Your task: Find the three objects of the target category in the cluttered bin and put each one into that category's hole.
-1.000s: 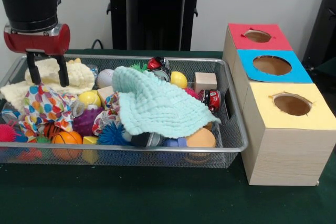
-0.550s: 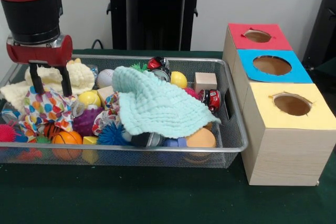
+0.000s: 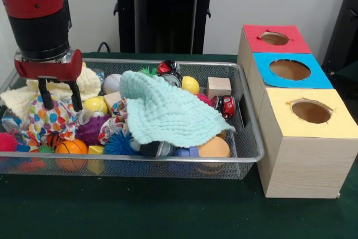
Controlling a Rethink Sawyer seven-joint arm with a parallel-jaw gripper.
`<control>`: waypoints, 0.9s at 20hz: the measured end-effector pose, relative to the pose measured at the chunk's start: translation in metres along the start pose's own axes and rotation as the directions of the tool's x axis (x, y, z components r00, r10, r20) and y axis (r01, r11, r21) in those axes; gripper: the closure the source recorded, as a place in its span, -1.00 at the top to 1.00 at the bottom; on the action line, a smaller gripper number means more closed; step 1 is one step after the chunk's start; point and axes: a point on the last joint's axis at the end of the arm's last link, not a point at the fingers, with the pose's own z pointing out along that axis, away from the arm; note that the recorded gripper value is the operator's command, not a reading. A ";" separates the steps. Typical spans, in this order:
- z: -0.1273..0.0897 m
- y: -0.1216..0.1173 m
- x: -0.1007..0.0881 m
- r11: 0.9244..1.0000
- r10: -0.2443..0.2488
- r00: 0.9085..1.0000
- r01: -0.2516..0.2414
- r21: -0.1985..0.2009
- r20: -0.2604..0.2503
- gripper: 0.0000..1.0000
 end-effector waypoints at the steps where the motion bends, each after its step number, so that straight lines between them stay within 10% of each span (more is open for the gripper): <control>1: 0.001 0.000 0.000 1.000 0.000 1.000 0.000 0.000 -0.001 1.00; 16: 0.026 0.000 0.003 1.000 0.001 1.000 -0.001 -0.015 -0.022 1.00; 17: 0.027 0.000 0.004 1.000 0.001 1.000 -0.002 -0.015 -0.022 -1.00; 18: 0.027 0.000 0.004 1.000 0.001 1.000 -0.002 -0.015 -0.023 -1.00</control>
